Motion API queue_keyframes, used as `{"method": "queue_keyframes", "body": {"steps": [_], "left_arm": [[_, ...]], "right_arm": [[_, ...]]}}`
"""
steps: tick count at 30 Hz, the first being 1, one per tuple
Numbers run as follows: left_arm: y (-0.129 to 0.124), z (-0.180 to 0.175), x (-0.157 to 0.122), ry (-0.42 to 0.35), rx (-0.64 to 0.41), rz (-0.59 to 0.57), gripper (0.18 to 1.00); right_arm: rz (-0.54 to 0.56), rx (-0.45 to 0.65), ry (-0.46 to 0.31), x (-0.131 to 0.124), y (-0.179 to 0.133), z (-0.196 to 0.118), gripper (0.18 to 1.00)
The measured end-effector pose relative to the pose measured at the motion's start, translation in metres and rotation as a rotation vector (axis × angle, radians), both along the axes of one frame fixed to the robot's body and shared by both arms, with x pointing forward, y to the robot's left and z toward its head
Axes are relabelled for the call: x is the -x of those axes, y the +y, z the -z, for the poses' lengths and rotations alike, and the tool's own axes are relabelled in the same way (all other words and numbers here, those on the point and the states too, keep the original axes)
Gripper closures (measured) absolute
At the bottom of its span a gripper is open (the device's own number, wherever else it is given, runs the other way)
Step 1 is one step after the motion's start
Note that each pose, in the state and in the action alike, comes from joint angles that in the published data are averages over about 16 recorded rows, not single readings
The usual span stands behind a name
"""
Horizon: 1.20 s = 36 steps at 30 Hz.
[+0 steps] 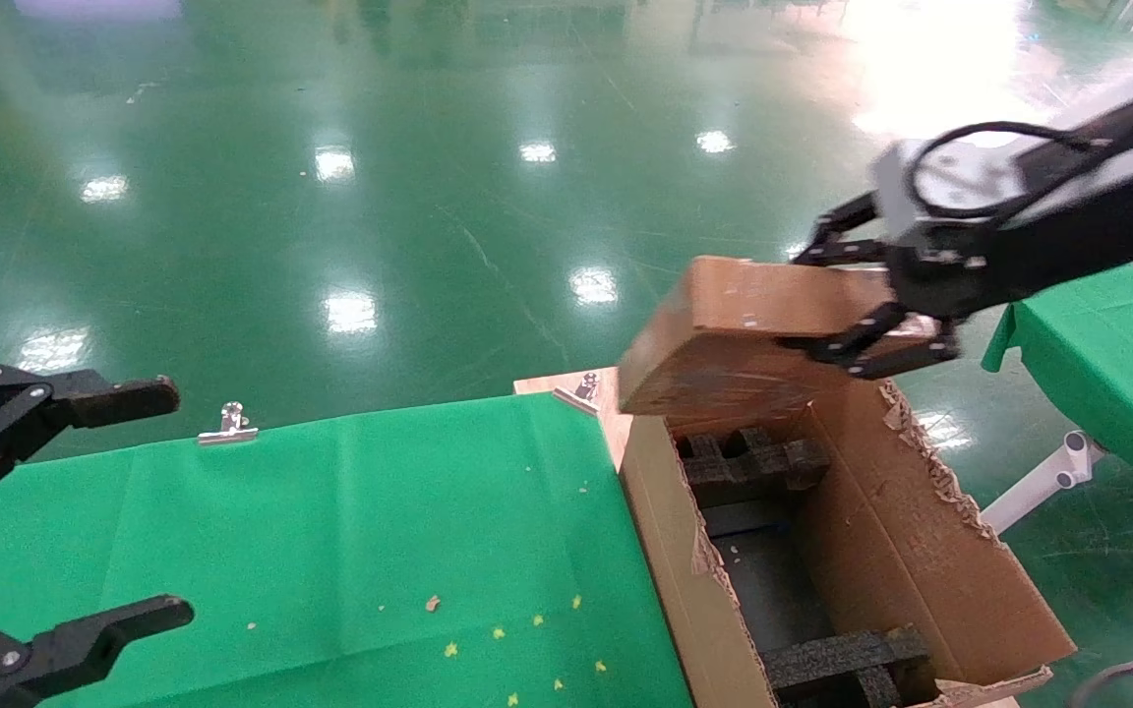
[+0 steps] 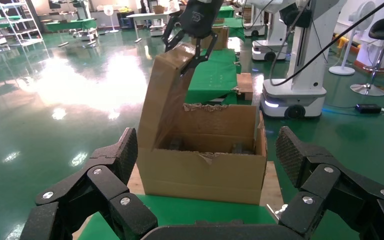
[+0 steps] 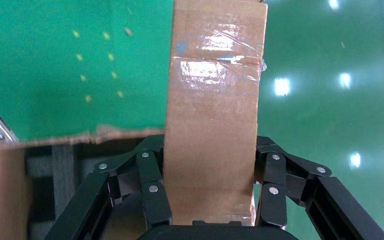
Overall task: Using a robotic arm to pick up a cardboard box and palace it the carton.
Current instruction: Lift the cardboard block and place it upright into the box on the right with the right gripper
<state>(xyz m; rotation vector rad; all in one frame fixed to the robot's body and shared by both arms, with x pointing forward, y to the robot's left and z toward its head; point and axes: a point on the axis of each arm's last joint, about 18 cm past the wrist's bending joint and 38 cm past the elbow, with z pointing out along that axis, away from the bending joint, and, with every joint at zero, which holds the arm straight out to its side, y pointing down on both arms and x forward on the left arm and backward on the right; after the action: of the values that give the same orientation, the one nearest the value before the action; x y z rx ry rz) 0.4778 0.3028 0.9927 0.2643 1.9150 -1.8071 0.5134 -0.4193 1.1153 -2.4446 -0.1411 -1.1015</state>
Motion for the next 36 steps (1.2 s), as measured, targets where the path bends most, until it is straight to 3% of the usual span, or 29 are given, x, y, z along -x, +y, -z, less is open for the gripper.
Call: {"method": "queue_keyframes", "body": {"steps": [8,20,27,36], "left_arm": [[0.0,0.0,0.0,0.0,0.0,0.0,0.184],[0.0,0.0,0.0,0.0,0.0,0.0,0.184],[0.0,0.0,0.0,0.0,0.0,0.0,0.184],[0.0,0.0,0.0,0.0,0.0,0.0,0.184]], "right_arm": [[0.167,-0.063,0.092,0.018,-0.062,0.038,0.819],[0.496,-0.386,0.309,0.015,-0.121,0.131,0.821],[0.662,-0.538,0.315,0.009,-0.142,0.16,0.822],[0.773,-0.676,0.282,0.005,-0.151,0.177,0.823]]}}
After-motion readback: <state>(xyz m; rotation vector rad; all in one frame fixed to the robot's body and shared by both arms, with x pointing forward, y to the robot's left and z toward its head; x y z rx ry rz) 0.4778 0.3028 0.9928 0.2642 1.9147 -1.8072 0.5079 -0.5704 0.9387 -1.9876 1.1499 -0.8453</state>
